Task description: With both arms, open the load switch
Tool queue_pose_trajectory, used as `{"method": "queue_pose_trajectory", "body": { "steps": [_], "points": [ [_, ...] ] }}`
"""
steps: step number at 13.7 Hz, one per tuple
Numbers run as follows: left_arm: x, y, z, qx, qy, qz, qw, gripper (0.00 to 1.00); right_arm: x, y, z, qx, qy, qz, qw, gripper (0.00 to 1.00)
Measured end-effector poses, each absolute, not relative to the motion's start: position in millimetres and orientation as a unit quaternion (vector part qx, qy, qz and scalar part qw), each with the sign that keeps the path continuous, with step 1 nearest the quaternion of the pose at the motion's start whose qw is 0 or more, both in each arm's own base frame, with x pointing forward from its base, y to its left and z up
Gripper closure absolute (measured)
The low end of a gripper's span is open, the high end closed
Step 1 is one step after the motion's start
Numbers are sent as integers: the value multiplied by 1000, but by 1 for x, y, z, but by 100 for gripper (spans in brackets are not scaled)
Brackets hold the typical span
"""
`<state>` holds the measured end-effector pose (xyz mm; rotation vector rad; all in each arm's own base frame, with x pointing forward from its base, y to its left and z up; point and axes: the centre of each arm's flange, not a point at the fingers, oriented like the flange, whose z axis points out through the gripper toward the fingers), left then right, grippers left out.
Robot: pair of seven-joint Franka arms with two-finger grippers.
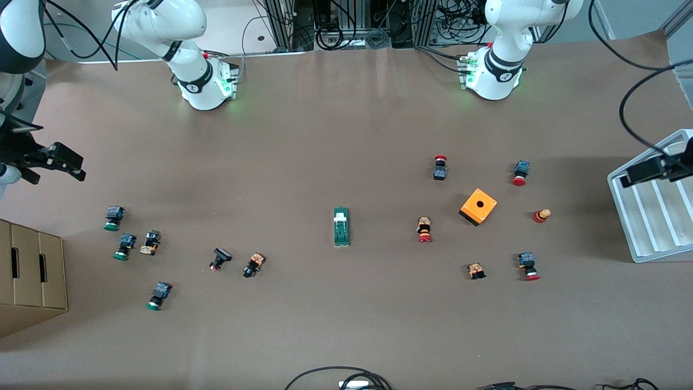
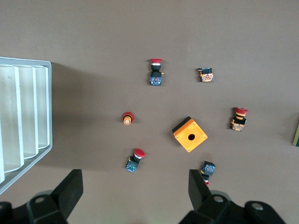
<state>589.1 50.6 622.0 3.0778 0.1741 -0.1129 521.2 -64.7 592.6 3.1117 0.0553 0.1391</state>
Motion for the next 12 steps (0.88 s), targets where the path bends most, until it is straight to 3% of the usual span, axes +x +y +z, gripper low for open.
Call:
{"method": "queue_pose_trajectory", "body": {
  "steps": [12],
  "points": [
    [578,45,630,998,39,-46,21,0,521,-64,592,999,18,45,13,0]
  ]
}}
